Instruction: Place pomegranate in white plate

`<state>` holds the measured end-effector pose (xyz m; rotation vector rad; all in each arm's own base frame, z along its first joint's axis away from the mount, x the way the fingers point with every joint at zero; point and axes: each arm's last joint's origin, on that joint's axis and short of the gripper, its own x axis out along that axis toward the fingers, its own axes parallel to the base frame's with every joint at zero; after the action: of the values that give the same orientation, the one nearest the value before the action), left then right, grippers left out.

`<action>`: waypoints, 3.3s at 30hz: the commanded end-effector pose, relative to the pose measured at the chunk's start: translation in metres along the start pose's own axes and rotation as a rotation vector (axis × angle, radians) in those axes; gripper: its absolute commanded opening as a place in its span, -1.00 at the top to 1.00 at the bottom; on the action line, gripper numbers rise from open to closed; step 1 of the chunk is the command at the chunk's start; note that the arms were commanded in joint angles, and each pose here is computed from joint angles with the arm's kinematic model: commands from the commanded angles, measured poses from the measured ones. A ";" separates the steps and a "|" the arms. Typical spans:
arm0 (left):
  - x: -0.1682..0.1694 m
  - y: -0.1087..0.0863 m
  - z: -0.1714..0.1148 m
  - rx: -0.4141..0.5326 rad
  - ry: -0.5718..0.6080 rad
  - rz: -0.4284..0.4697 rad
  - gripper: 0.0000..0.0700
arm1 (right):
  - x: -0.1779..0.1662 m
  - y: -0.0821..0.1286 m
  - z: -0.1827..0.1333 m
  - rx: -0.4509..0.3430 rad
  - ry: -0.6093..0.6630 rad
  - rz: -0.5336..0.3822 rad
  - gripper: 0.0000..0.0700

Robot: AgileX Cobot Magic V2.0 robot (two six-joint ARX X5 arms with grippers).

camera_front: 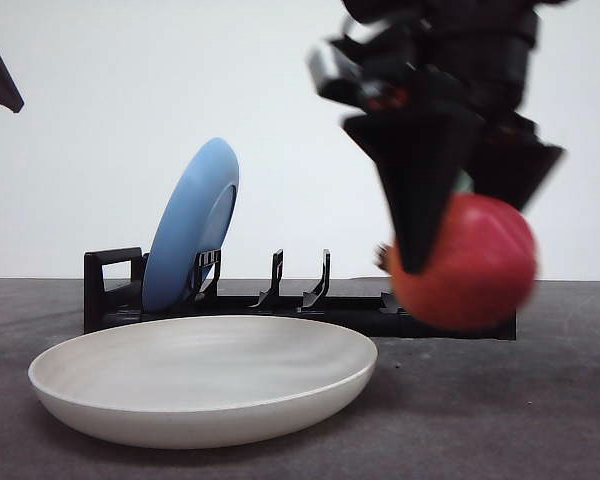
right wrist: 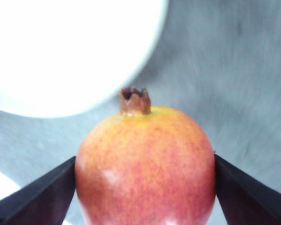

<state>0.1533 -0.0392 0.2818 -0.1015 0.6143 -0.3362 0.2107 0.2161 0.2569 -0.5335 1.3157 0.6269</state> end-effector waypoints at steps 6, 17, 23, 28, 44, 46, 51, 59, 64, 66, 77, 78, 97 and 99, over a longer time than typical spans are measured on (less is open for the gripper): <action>0.000 -0.001 0.002 0.005 -0.012 -0.009 -0.11 | 0.008 0.035 0.042 -0.088 -0.091 -0.062 -0.30; 0.000 -0.001 0.002 0.006 -0.013 -0.009 -0.11 | 0.038 0.073 0.068 -0.023 -0.227 -0.011 -0.30; 0.000 -0.001 0.003 0.007 -0.017 -0.010 -0.11 | 0.056 0.076 0.073 0.012 -0.215 0.002 -0.32; 0.000 -0.001 0.004 0.008 -0.025 -0.011 -0.11 | 0.062 0.078 0.075 0.019 -0.212 0.026 -0.37; 0.001 -0.001 0.005 0.001 -0.035 -0.012 -0.11 | 0.027 0.082 0.070 0.017 -0.317 -0.010 -0.94; 0.001 -0.001 0.005 -0.012 -0.035 -0.012 -0.11 | 0.017 0.081 0.068 0.027 -0.372 -0.049 -0.93; 0.001 -0.001 0.005 -0.021 -0.035 -0.012 -0.11 | 0.008 0.071 0.054 0.065 -0.483 -0.103 -0.92; 0.001 -0.001 0.005 -0.038 -0.034 -0.013 -0.11 | 0.005 0.041 0.005 0.128 -0.549 -0.112 -0.92; 0.001 -0.001 0.005 -0.043 -0.034 -0.013 -0.11 | -0.002 0.020 -0.034 0.193 -0.600 -0.142 -0.92; 0.001 -0.001 0.005 -0.043 -0.034 -0.013 -0.11 | -0.004 0.012 -0.050 0.223 -0.614 -0.145 -0.92; 0.001 -0.001 0.004 -0.065 -0.028 -0.012 -0.11 | -0.014 -0.019 -0.127 0.393 -0.758 -0.131 -0.65; 0.001 -0.001 0.004 -0.069 -0.026 -0.012 -0.11 | -0.014 -0.021 -0.133 0.400 -0.768 -0.113 -0.65; 0.001 0.000 0.000 -0.090 0.017 -0.005 0.92 | -0.016 -0.042 -0.156 0.393 -0.869 -0.046 0.95; 0.000 0.000 -0.001 -0.096 0.025 -0.004 1.00 | -0.018 -0.042 -0.154 0.393 -0.889 -0.048 0.94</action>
<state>0.1518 -0.0389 0.2793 -0.1800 0.6575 -0.3064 0.1267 0.0773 0.2457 0.0694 0.5619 0.4507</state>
